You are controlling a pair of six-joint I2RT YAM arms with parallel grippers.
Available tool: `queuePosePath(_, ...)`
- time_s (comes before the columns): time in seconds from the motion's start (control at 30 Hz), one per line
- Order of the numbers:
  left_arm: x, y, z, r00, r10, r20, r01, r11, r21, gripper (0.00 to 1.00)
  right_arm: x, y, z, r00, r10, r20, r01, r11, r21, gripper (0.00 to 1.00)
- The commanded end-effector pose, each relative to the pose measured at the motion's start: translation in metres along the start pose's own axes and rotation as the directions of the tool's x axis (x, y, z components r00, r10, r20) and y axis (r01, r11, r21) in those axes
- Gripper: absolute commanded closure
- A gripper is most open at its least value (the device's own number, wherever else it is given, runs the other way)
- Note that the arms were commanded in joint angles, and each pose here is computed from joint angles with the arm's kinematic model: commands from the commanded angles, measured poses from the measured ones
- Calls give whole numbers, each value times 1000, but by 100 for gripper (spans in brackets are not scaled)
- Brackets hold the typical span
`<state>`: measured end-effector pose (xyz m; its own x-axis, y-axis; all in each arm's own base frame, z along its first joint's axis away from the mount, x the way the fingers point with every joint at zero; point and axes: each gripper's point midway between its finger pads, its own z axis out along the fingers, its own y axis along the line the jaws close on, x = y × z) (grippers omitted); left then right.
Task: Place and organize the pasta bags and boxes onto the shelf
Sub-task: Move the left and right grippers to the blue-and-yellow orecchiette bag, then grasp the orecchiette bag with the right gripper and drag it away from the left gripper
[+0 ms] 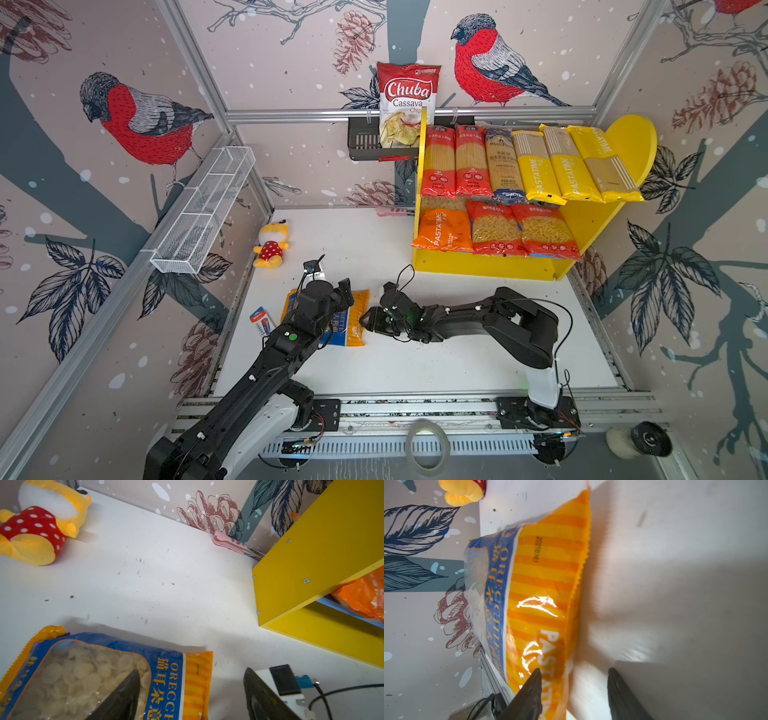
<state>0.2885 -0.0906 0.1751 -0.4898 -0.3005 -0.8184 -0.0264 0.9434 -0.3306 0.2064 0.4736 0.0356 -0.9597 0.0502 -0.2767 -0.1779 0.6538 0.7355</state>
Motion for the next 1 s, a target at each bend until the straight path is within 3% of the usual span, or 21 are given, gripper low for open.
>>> queuePosePath(0.0, -7, -14, 1, 1000, -5, 20, 4, 998, 70, 23, 3, 3, 11, 1000, -2, -21, 2, 1000, -13, 53)
queuePosePath(0.17, -9, -15, -2, 1000, 2, 22, -3, 997, 74, 23, 0, 7, 8, 1000, -10, -10, 9, 999, -37, 79)
queuePosePath(0.27, -11, -16, -3, 1000, 3, 27, -5, 997, 80, 23, -8, 9, -8, 999, -34, 31, 35, 999, -33, 89)
queuePosePath(0.6, -9, -50, 5, 1000, 13, -14, -9, 973, 229, 23, -15, -27, -75, 989, -112, 99, 102, 990, 101, 100)
queuePosePath(0.7, -5, -43, 11, 1000, 7, -19, -3, 982, 190, 23, -7, -26, -74, 991, -109, 78, 102, 991, 89, 93)
queuePosePath(0.83, 5, -33, 17, 999, -19, -36, 24, 989, 146, 23, -4, -5, -54, 993, -109, 50, 106, 993, 48, 72)
queuePosePath(0.97, 16, 1, 19, 998, -59, -32, 59, 998, -10, 23, -16, 22, -36, 993, -99, 64, 101, 995, -18, 55)
